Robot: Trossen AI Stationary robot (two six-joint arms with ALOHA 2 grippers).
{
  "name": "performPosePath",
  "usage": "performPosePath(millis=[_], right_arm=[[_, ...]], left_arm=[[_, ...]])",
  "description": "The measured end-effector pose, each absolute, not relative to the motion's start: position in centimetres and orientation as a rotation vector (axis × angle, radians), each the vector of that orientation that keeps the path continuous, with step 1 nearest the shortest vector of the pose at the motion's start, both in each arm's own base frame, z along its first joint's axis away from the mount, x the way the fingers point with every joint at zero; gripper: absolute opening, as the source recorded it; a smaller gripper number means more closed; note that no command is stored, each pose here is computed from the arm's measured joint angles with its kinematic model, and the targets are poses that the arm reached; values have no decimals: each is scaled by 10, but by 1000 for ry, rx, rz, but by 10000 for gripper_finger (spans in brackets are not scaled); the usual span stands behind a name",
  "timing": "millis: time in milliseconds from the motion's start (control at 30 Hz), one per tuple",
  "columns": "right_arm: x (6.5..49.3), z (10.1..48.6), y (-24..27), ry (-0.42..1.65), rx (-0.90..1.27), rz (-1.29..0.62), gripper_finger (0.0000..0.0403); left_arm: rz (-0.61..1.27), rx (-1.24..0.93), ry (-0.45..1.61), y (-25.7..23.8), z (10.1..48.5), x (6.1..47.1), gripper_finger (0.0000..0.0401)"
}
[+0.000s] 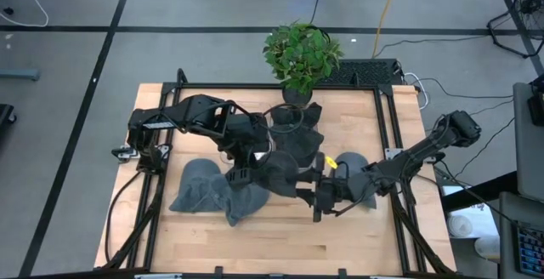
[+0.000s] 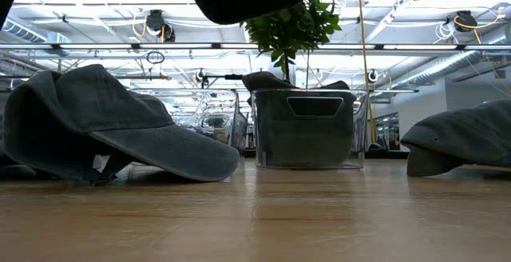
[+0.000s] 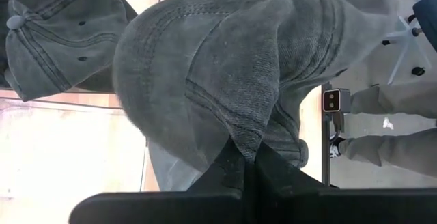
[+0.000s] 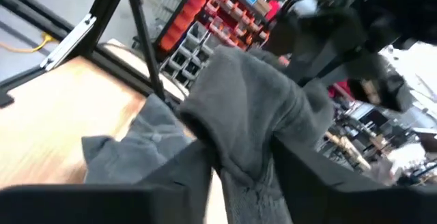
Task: Pick & Place hat
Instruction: Put the black cap into the right transparent bin
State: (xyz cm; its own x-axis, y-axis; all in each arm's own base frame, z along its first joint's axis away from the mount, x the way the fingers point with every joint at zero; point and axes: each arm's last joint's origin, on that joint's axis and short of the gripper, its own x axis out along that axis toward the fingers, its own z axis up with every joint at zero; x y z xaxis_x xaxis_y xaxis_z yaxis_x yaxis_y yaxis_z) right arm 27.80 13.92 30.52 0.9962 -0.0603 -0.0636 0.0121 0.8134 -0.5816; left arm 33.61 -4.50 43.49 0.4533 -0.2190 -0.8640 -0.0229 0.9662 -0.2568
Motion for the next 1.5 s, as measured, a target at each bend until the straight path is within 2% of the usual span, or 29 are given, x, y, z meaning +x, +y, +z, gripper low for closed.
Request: performPosePath(millis=[133,200,467,567,700,833,967,1100,1300,1500], right_arm=[[278,308,139,59,-615,-45,42],[278,310,139,40,-604,-53,15],[272,318,135,24,-547,-89,7],[271,321,134,20,-558,-90,5],[271,318,134,46,-573,-83,5],[271,315,134,87,-503,-44,3],[276,333,129,126,-381,49,3],[282,351,116,177,-326,81,3],[287,363,94,263,-240,149,3],[293,366,75,242,-171,-16,2]], left_arm=[[-132,-251,1095,-45,435,336,1],[-143,-257,1096,-46,435,336,1],[-158,-262,1092,-46,436,336,3],[-196,-298,1097,-47,436,336,18],[-214,-284,1081,-48,437,337,67],[-234,-249,1077,-48,437,337,139],[-264,-204,1072,-50,437,337,202],[-310,-147,1054,-55,440,333,241],[-385,-54,961,-62,456,318,254],[-327,35,827,-63,480,295,255]])
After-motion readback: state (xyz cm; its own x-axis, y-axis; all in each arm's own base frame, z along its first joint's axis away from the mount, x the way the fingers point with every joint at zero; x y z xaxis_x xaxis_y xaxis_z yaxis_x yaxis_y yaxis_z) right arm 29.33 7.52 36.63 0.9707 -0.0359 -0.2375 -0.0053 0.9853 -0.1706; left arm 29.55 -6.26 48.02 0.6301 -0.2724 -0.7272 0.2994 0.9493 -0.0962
